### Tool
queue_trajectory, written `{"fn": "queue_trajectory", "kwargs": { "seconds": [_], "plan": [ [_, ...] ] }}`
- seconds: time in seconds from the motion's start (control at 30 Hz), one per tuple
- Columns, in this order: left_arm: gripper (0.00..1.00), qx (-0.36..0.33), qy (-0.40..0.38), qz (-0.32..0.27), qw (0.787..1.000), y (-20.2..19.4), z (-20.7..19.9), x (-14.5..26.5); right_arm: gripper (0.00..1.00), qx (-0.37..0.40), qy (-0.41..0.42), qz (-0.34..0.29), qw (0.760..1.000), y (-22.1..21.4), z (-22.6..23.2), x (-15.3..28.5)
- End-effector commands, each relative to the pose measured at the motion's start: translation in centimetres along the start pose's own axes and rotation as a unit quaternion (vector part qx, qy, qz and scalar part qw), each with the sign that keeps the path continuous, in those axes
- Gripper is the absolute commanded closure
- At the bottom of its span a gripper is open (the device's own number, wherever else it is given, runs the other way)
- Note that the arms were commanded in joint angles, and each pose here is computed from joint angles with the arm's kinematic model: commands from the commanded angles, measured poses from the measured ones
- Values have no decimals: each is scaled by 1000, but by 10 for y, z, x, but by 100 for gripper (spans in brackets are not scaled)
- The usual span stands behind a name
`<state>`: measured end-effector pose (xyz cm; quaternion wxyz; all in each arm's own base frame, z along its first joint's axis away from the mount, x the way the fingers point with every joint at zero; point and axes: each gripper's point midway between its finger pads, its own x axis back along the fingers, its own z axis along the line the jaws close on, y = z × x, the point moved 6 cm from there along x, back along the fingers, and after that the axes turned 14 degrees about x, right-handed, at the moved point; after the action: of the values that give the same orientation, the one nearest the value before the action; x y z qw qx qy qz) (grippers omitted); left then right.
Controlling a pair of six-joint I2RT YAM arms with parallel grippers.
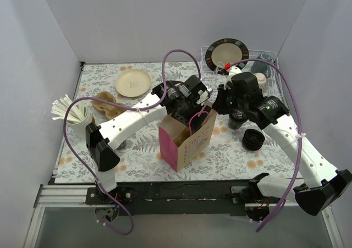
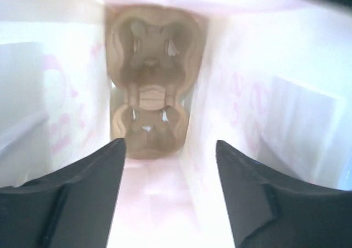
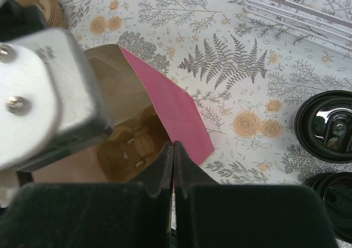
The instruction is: Pack the takeout coffee
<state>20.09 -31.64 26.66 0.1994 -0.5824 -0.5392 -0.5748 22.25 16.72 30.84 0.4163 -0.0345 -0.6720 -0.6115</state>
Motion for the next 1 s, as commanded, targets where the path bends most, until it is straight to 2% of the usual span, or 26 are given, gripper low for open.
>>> {"fn": "queue_trajectory", "kwargs": {
  "seconds": [0.0, 0.2, 0.33, 0.57, 0.7, 0.8, 0.83, 0.97],
  "plan": [
    [31, 16, -1, -83, 996, 20, -4, 36, 98, -5, 5, -13, 1000, 0, 1, 4],
    [27, 46, -34, -130, 990, 31, -14, 57, 99, -8, 6, -13, 1000, -1, 2, 5],
    [25, 92, -52, -172, 979, 42, -21, 76, 99, -18, 1, -17, 1000, -2, 1, 6],
    [19, 204, -71, -280, 935, 42, -9, 134, 99, -42, -15, -27, 999, -4, -2, 6],
    [18, 266, -55, -283, 920, 29, 3, 149, 99, -56, -21, -28, 998, -7, -2, 7],
    [20, 336, -51, -275, 899, 12, 12, 158, 99, -70, -26, -39, 996, -5, -3, 10],
    [23, 376, -47, -266, 886, 6, 14, 154, 99, -74, -27, -41, 996, -5, -3, 10],
    [27, 438, -15, -246, 864, -14, 28, 156, 99, -88, -34, -39, 995, -4, -3, 9]
  ]
}}
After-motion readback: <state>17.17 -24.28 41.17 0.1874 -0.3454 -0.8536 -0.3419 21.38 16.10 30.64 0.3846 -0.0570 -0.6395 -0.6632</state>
